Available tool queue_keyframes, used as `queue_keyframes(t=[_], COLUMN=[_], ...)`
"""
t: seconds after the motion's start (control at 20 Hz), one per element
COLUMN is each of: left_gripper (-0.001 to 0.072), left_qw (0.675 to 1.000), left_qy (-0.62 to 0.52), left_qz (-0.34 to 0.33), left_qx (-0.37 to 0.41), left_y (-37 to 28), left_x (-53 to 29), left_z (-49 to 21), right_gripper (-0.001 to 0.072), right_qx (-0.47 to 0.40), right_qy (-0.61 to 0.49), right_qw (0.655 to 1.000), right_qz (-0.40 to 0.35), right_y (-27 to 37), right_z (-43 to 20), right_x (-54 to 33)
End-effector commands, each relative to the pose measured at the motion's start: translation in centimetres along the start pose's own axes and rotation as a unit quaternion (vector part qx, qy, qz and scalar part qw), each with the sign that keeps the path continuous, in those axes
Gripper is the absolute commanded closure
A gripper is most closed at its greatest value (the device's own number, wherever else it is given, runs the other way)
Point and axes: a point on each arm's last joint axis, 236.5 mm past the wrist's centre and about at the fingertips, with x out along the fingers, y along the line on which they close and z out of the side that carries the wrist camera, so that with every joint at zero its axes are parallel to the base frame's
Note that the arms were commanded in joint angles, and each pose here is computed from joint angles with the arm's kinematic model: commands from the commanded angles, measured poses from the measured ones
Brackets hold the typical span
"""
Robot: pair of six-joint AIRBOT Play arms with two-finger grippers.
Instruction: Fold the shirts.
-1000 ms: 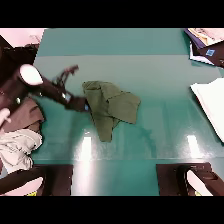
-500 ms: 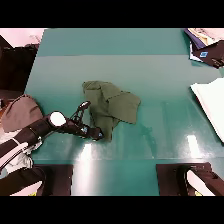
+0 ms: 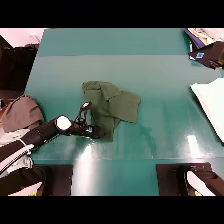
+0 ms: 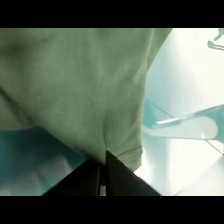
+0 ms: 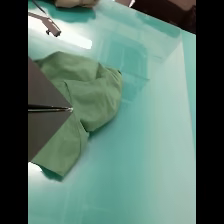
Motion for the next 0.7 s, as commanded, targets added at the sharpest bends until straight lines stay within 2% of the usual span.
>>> queue_keyframes(t=[0.0, 0.1, 0.15, 0.2, 0.25, 0.45, 0.65], left_gripper=[0.0681, 0.0681, 0.0681, 0.0681, 0.0681, 0.0681, 0.0681], left_qw=[1.0, 0.997, 0.994, 0.991, 0.986, 0.97, 0.969], left_qy=[-0.003, 0.001, -0.005, -0.016, -0.031, -0.091, -0.104], left_qz=[-0.006, 0.007, 0.023, 0.044, 0.073, 0.157, 0.163], left_qx=[0.03, 0.08, 0.105, 0.127, 0.146, 0.161, 0.152], left_y=[-1.3, -1.7, -1.5, -1.0, -0.2, 2.5, 2.9], left_x=[-1.3, -4.5, -6.8, -9.2, -11.9, -19.9, -20.9], left_z=[1.5, 3.1, 4.2, 5.3, 6.5, 9.3, 9.7], right_gripper=[0.0689, 0.0683, 0.0583, 0.0357, 0.0258, 0.0261, 0.0262], right_qx=[-0.004, 0.009, 0.021, 0.035, 0.051, 0.135, 0.235], right_qy=[0.024, 0.075, 0.108, 0.146, 0.184, 0.278, 0.355], right_qw=[1.0, 0.997, 0.994, 0.989, 0.982, 0.951, 0.904], right_qz=[0.009, 0.009, 0.008, 0.007, 0.006, -0.011, 0.042], right_y=[0.4, -0.6, -1.4, -2.4, -3.5, -9.1, -9.3], right_z=[-1.0, -2.8, -4.0, -5.4, -6.9, -13.3, -21.7], right_x=[1.2, 2.7, 3.7, 4.8, 6.1, 11.5, 15.4])
